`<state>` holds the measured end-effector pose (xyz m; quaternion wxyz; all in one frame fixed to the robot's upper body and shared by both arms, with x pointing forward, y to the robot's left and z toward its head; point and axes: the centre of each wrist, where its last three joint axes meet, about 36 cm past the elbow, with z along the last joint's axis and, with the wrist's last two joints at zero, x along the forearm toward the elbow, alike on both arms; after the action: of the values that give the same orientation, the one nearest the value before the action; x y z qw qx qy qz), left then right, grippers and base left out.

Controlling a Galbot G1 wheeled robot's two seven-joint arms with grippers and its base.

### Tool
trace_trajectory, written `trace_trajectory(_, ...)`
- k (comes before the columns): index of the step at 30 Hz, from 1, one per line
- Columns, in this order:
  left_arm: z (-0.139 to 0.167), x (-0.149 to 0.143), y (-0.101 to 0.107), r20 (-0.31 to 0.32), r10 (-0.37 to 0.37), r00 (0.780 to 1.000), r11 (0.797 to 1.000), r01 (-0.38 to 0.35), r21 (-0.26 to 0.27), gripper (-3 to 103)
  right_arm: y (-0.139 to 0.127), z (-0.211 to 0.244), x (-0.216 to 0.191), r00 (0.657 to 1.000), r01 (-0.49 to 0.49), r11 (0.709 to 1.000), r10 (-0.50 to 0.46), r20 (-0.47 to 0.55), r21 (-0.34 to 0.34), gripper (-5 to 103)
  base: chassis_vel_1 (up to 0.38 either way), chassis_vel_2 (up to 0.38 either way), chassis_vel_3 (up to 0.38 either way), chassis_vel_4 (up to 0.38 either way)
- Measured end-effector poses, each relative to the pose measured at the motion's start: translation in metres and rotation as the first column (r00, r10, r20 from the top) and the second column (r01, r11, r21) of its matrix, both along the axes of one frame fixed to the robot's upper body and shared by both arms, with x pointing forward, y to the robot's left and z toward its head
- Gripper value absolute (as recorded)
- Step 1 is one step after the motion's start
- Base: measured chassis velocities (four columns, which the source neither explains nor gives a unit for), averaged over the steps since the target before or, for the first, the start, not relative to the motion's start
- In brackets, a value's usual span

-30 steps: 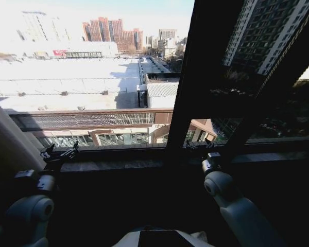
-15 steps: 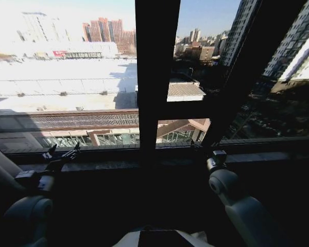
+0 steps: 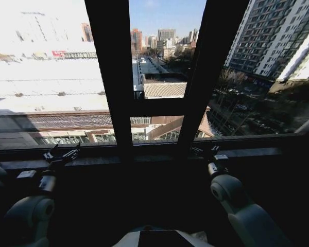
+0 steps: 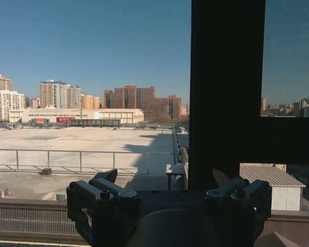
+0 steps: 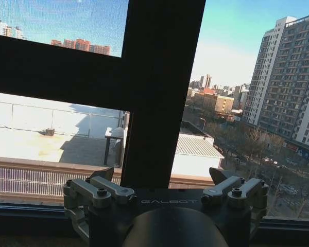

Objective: Open the curtains by pulling them apart, changing their state from closed to fully open.

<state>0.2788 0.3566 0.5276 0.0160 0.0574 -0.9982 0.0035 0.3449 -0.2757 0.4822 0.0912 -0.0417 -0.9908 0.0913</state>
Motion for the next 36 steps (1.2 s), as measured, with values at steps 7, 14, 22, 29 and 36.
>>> trace_trajectory(7,0.002,-0.001,0.0,-0.001,-0.001,1.0,1.0,0.001,0.006,100,0.002,0.001,0.0,1.0,-0.001,1.0,0.001,0.005,0.003,100,0.174,-0.229,-0.148,0.207)
trace_trajectory(14,0.001,-0.006,0.001,-0.009,0.003,1.0,1.0,-0.003,0.01,100,0.005,0.001,-0.001,1.0,0.003,1.0,-0.003,0.007,0.017,100,0.328,-0.228,-0.358,0.255)
trace_trajectory(22,0.002,-0.009,0.0,-0.001,-0.003,1.0,1.0,0.003,0.015,100,0.01,0.002,-0.004,1.0,-0.003,0.999,0.003,0.01,0.032,100,0.254,-0.358,-0.223,0.341)
trace_trajectory(29,0.002,-0.011,0.0,0.007,-0.011,1.0,1.0,0.01,0.016,100,0.014,0.003,-0.009,1.0,-0.001,0.999,0.0,0.012,0.041,100,-0.094,-0.204,0.068,0.242)
trace_trajectory(36,0.002,-0.012,0.001,0.014,-0.024,1.0,1.0,0.024,0.016,100,0.017,0.001,-0.014,1.0,0.01,0.999,-0.01,0.011,0.031,100,-0.186,-0.217,0.18,0.208)
